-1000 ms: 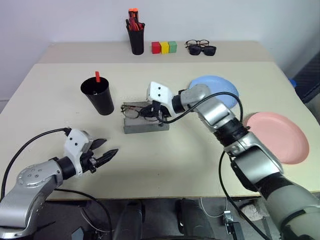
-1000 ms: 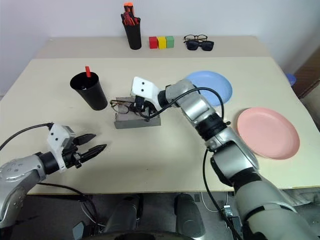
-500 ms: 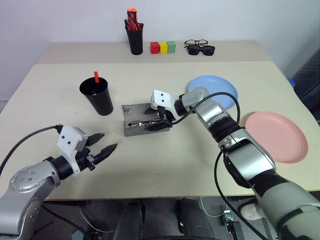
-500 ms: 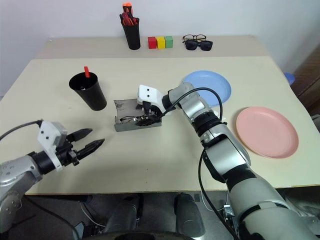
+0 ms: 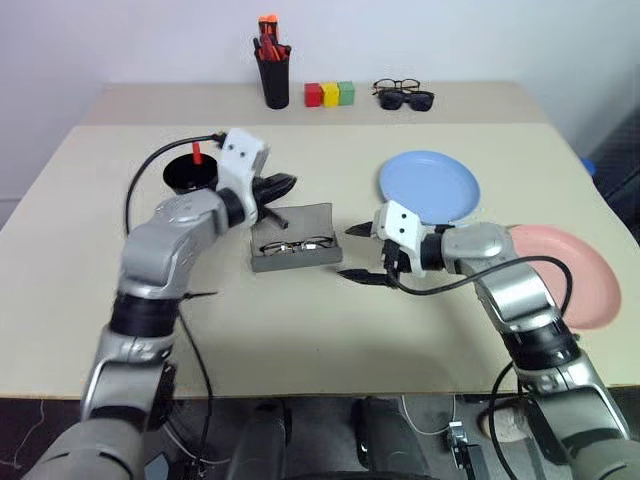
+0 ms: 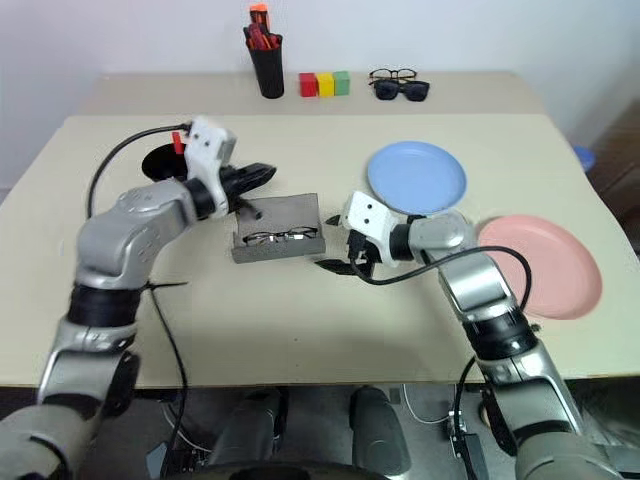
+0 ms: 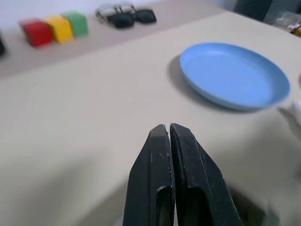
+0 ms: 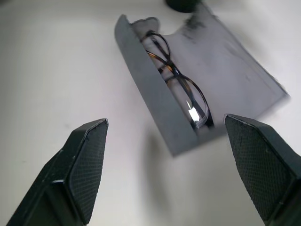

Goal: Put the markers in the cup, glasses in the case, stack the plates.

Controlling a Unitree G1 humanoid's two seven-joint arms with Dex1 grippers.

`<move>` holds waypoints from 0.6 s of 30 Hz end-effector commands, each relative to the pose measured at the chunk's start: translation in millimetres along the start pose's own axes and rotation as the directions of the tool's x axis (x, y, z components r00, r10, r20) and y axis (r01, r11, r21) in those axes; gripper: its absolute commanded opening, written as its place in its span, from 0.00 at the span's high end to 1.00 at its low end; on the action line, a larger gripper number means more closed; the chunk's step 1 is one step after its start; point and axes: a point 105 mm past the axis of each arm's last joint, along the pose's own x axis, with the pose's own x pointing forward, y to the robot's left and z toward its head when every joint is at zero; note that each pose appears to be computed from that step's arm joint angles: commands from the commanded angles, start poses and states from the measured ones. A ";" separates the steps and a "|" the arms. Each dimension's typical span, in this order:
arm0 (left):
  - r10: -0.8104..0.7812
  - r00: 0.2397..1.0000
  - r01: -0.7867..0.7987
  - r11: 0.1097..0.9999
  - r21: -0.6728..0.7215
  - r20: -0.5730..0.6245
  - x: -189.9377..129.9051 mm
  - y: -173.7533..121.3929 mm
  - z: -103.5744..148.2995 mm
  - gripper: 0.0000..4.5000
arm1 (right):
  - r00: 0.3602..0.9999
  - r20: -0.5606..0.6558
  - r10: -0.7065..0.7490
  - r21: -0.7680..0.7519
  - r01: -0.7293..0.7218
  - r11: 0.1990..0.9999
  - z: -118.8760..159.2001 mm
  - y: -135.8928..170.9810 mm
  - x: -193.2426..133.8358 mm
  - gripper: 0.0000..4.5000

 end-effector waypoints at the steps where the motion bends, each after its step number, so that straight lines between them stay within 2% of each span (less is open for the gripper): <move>1: 0.097 0.984 -0.089 0.994 0.061 -0.149 24.2 13.7 -9.0 0.99 | 0.998 0.037 -0.058 0.006 0.058 0.998 14.8 14.6 -12.9 0.11; 3: 0.122 0.968 -0.106 0.991 0.085 -0.221 35.3 18.0 -12.8 0.99 | 0.997 0.033 -0.069 0.028 0.068 0.997 14.4 25.4 -15.0 0.11; 7: 0.085 0.941 -0.078 0.996 0.032 -0.329 43.5 22.0 -19.8 0.99 | 0.995 0.032 -0.093 0.051 0.091 0.995 17.5 35.3 -18.0 0.11; 13: -0.002 0.907 -0.042 0.995 -0.095 -0.421 44.8 20.3 -27.9 0.99 | 0.990 0.014 -0.143 0.079 0.141 0.987 15.6 35.3 -24.5 0.11; 18: -0.075 0.898 0.027 0.993 -0.117 -0.433 39.0 17.0 -28.2 0.99 | 0.990 0.012 -0.142 0.082 0.140 0.987 15.8 33.9 -23.8 0.11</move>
